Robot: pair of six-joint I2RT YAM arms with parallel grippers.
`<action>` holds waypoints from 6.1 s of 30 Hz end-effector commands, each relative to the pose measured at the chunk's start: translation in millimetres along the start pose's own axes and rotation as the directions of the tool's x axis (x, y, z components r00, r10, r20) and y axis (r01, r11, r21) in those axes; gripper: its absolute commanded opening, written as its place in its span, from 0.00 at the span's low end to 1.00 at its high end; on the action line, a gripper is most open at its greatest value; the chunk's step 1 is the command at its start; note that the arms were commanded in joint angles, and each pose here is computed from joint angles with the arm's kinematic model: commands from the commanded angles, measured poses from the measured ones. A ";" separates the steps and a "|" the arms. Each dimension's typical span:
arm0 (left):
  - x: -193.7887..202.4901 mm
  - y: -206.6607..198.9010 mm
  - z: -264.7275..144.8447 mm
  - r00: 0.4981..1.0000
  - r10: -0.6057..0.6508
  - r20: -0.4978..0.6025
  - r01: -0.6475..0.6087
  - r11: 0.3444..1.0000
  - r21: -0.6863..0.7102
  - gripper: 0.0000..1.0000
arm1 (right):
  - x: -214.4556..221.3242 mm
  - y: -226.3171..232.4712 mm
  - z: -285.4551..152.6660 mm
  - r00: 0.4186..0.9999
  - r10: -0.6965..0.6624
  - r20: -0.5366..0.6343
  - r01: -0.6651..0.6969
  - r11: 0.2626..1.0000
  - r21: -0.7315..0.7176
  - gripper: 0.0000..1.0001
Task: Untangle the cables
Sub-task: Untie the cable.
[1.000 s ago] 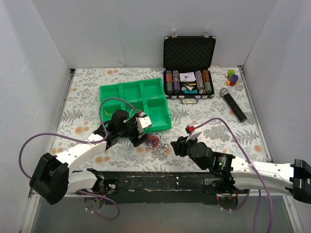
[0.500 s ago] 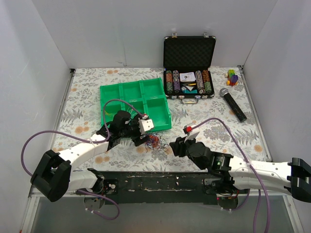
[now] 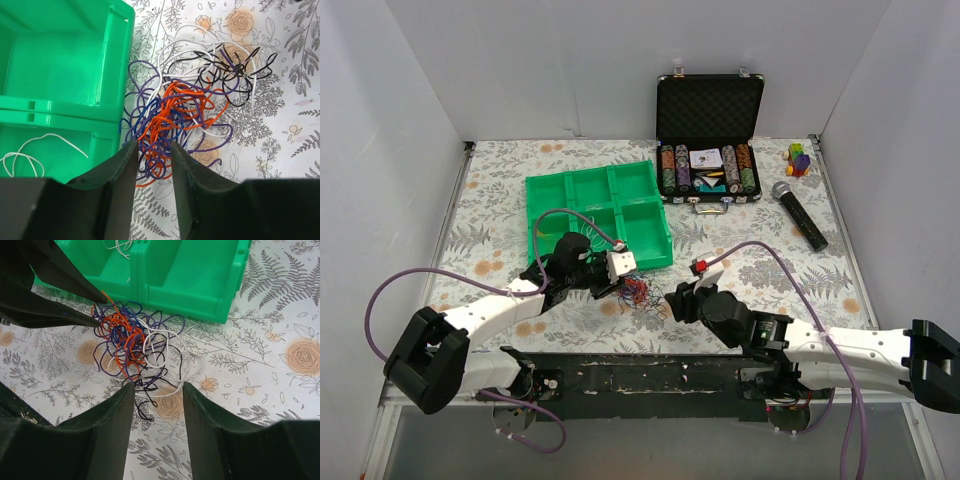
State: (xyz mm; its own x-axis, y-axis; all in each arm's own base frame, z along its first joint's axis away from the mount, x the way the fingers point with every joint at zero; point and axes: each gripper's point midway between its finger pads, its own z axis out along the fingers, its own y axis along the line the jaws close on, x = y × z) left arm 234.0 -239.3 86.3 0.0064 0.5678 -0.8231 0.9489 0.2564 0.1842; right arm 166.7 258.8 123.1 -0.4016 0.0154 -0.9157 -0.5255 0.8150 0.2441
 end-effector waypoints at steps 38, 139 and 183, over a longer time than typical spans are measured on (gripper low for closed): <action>-148.8 -35.0 -81.8 0.931 -0.245 0.269 0.200 0.963 0.182 0.00 | -54.4 41.4 10.3 0.996 -0.031 0.089 0.049 0.976 -0.212 0.57; -424.3 80.5 -275.0 0.539 0.234 0.809 0.130 0.926 -0.354 0.00 | -95.0 74.4 17.3 0.976 -0.062 0.207 0.109 0.968 -0.226 0.81; -246.8 23.7 -165.4 0.790 -0.027 0.613 0.170 0.969 -0.177 0.73 | -177.7 87.0 -2.6 0.964 0.070 0.255 0.008 0.957 -0.291 0.01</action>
State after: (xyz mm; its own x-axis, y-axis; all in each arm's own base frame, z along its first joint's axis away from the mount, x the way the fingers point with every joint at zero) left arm 218.2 -239.7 420.4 0.2456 -0.0819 -0.9659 0.8162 0.5551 0.1605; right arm 190.6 334.4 314.3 -0.2128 0.2173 -0.9526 -0.7454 0.5942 0.3021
